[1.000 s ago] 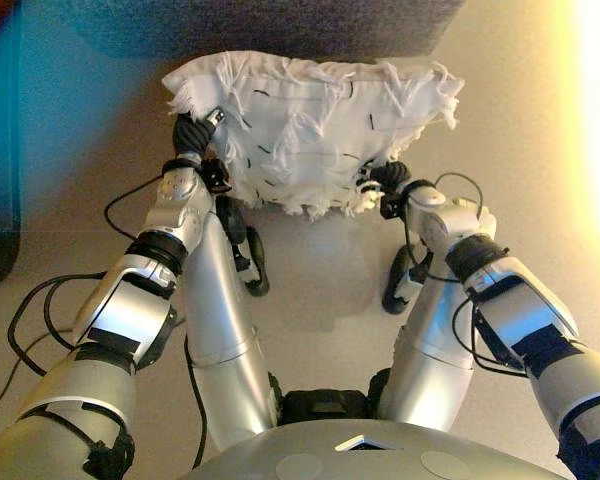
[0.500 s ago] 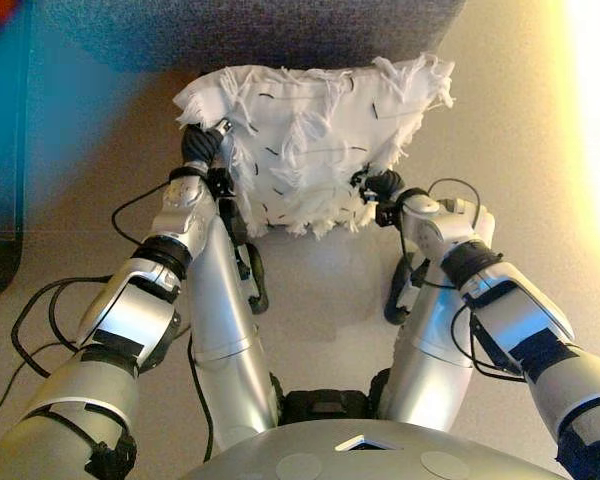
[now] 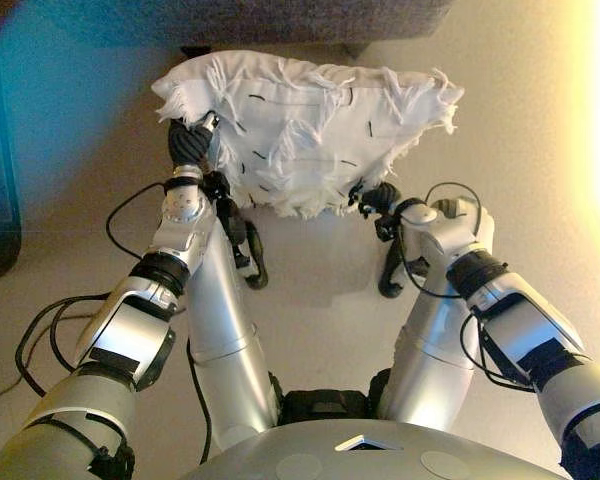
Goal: Pick up the cushion and take it to the sofa
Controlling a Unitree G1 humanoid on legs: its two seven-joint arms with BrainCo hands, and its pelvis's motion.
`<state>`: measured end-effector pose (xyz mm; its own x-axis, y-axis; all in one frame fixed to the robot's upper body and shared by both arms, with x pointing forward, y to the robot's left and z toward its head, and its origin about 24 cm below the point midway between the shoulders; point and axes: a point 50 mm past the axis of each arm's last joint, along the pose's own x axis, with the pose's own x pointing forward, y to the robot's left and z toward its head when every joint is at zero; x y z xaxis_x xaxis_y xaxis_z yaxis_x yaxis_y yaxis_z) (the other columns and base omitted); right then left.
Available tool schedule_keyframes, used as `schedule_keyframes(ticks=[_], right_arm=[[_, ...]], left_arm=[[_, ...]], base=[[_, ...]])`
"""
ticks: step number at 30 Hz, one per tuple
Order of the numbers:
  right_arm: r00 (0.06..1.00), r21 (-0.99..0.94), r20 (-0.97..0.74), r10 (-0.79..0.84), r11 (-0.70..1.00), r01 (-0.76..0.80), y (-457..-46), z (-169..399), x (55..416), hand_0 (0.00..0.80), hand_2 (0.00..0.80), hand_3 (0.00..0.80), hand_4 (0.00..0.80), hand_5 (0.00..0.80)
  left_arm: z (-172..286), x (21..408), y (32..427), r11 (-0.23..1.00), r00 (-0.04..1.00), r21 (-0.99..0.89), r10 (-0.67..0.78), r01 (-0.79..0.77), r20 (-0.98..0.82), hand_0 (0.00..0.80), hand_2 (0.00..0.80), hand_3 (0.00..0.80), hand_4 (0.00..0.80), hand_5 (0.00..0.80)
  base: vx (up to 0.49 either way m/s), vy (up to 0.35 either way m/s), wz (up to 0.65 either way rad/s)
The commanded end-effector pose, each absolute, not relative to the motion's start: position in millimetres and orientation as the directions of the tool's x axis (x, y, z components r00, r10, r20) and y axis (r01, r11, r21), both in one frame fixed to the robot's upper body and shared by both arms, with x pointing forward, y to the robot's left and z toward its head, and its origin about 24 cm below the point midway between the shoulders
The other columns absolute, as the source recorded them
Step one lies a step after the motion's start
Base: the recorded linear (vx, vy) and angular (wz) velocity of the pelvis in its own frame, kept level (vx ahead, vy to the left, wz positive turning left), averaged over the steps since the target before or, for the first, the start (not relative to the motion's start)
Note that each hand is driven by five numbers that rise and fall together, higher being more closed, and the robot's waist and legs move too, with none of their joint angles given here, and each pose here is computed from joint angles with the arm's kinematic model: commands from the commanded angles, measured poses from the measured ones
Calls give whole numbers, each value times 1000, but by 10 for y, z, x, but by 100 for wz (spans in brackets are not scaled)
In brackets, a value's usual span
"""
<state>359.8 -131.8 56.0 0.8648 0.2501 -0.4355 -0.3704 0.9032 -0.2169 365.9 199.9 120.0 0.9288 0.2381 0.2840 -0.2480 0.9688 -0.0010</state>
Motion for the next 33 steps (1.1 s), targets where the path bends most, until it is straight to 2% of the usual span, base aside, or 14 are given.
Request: schedule_keyframes(ticks=[1,5,11,15,18,26,33], right_arm=[[843,-296,-488,226,866,-403,-1566,389,3499,0,0,0,0,0],[876,-314,-427,224,872,-376,-1647,527,3580,0,0,0,0,0],[926,-340,-326,193,890,-305,-1697,586,3624,0,0,0,0,0],[927,-351,-337,166,891,-288,-1684,443,3549,0,0,0,0,0],[915,-372,-381,130,884,-281,-1689,249,3453,0,0,0,0,0],[831,-256,-555,22,946,-196,-2069,-444,2925,0,0,0,0,0],[738,-189,-673,-45,975,-113,-2388,-851,2419,0,0,0,0,0]], left_arm=[[1627,3582,2027,961,819,-21,247,-277,518,800,800,800,800,800],[1888,3646,2059,948,783,45,234,-316,576,800,800,800,800,800],[2230,3651,2078,905,660,73,248,-418,709,800,800,800,800,800],[2337,3609,2062,890,588,11,291,-455,755,800,800,800,800,800],[2357,3583,2012,896,570,-35,312,-443,760,800,800,800,800,800],[2262,3545,1930,895,594,2,294,-446,749,800,800,800,800,800],[2176,3506,1992,908,625,-42,320,-416,712,800,800,800,800,800]], base=[[-89,-46,-23],[-112,-33,-23],[-86,-47,-23],[-26,-53,-7],[2,-55,7],[31,-14,-1],[34,17,-7]])
